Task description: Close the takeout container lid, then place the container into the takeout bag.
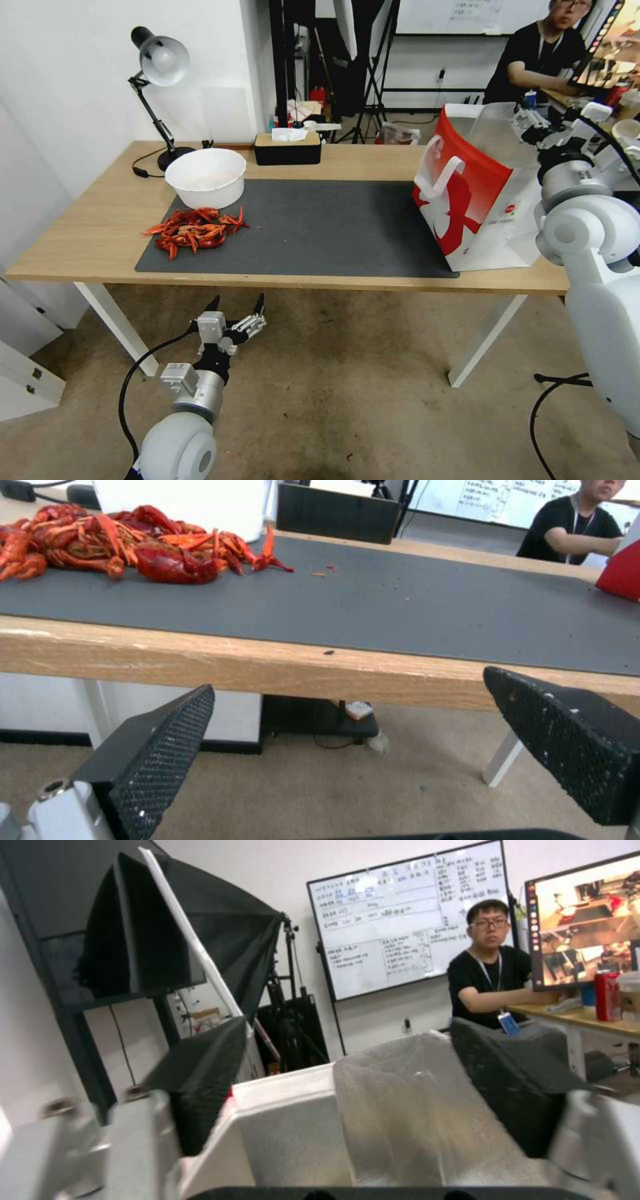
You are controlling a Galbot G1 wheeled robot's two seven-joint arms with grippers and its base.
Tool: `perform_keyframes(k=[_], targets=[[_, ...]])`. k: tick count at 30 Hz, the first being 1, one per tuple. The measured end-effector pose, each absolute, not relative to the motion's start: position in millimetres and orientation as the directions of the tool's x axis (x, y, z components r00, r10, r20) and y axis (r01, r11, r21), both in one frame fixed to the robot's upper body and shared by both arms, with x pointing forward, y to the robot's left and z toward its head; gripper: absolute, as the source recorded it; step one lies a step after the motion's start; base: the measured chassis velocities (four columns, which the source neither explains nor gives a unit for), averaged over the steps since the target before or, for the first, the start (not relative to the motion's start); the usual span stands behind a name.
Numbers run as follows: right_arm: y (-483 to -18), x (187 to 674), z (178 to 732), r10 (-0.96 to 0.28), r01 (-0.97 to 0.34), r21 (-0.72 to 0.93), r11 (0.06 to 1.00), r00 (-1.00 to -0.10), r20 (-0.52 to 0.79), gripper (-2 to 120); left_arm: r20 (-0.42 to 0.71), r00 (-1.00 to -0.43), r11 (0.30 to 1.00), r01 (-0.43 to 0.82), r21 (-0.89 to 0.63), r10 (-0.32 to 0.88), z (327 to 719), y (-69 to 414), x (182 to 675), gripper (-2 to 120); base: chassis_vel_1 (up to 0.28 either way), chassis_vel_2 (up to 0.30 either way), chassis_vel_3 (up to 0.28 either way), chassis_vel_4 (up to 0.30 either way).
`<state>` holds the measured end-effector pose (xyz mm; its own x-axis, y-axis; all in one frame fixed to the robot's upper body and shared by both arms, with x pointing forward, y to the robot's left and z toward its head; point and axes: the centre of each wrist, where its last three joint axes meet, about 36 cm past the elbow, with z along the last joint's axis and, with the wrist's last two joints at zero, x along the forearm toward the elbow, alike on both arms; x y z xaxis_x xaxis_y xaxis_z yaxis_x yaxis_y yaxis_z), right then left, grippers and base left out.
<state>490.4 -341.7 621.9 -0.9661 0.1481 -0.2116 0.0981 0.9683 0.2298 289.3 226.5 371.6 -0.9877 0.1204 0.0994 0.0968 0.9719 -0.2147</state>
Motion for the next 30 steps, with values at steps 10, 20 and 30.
perform_keyframes(k=[10, 20, 30], targets=[[-325.8, 463.0, 605.7, -0.004, -0.058, 0.167, 0.984, -0.952, -0.306, 100, 0.094, -0.987, 0.969, 0.105, -0.225, 0.129, 371.1, 224.1, 289.4, 100, 0.0, 0.0, 0.0, 0.0], [-315.4, 395.9, 552.5, -0.177, -0.2, 0.024, 0.98, -0.911, -0.372, 100, 0.076, -0.987, 0.964, 0.122, -0.236, 0.143, 372.2, 226.2, 293.3, 100, 0.0, 0.0, 0.0, 0.0], [-320.5, 334.4, 492.6, -0.164, -0.171, -0.008, 0.985, -0.934, -0.317, 100, 0.041, -0.993, 0.972, 0.096, -0.214, 0.107, 368.1, 227.0, 294.8, 100, 0.0, 0.0, 0.0, 0.0]])
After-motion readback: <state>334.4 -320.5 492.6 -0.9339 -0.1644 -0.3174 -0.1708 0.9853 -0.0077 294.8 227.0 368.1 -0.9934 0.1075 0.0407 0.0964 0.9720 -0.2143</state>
